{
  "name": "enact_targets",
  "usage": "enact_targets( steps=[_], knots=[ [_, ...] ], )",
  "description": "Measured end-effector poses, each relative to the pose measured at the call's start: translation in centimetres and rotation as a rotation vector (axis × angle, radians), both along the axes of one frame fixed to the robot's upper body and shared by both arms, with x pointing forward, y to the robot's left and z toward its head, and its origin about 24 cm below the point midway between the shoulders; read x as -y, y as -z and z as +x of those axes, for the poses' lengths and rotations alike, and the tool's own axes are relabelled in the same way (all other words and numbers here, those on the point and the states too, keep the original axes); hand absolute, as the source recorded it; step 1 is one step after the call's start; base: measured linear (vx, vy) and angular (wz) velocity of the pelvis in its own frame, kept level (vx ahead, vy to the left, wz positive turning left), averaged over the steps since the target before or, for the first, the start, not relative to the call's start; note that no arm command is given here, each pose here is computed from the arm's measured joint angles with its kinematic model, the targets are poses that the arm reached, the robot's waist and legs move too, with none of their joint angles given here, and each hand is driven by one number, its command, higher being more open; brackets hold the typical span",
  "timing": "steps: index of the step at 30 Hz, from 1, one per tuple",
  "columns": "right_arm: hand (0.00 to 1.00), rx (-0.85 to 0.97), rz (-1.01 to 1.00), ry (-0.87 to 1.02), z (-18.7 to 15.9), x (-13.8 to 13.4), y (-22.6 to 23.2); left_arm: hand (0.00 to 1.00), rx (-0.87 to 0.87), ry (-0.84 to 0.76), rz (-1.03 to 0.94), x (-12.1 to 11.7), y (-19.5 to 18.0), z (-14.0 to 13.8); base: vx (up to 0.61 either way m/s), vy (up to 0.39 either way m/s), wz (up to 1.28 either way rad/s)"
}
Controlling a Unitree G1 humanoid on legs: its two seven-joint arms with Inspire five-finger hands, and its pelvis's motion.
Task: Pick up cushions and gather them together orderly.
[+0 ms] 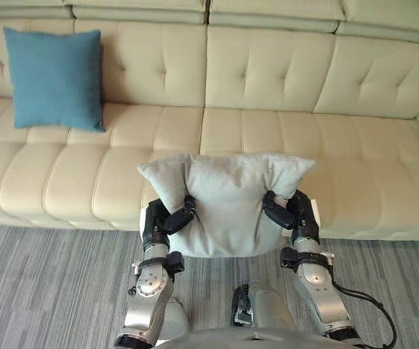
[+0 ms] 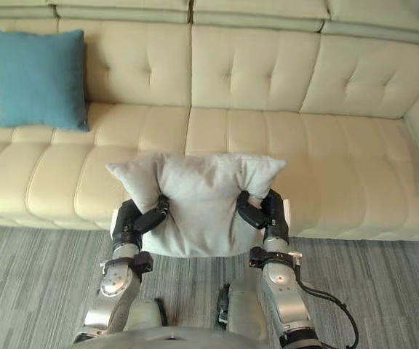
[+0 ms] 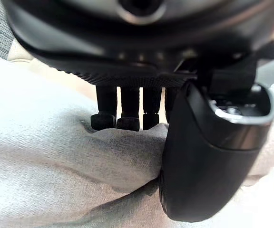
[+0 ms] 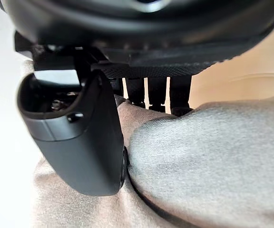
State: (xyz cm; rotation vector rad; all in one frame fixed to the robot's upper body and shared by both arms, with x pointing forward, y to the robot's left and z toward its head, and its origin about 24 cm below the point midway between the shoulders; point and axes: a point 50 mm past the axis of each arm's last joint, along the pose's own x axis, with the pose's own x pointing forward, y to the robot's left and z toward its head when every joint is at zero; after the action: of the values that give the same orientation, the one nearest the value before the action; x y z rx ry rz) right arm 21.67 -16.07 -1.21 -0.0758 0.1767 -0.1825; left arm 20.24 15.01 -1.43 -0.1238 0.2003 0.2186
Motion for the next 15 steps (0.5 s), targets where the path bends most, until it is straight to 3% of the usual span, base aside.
enact_targets(
  steps=[8,15],
  knots=[
    [0.00,-0.059,-0.078,-0.023,-0.4,1.1,1.1,0.00,-0.057,0.042,0.009,0.2,1.0,-1.0,0.20,-0.016,-0.03],
    [0.00,-0.065,-0.075,0.016,-2.0,1.8,0.6,0.00,-0.053,0.071,-0.027,1.0,1.0,-1.1,0.26,-0.129,0.33]
  ],
)
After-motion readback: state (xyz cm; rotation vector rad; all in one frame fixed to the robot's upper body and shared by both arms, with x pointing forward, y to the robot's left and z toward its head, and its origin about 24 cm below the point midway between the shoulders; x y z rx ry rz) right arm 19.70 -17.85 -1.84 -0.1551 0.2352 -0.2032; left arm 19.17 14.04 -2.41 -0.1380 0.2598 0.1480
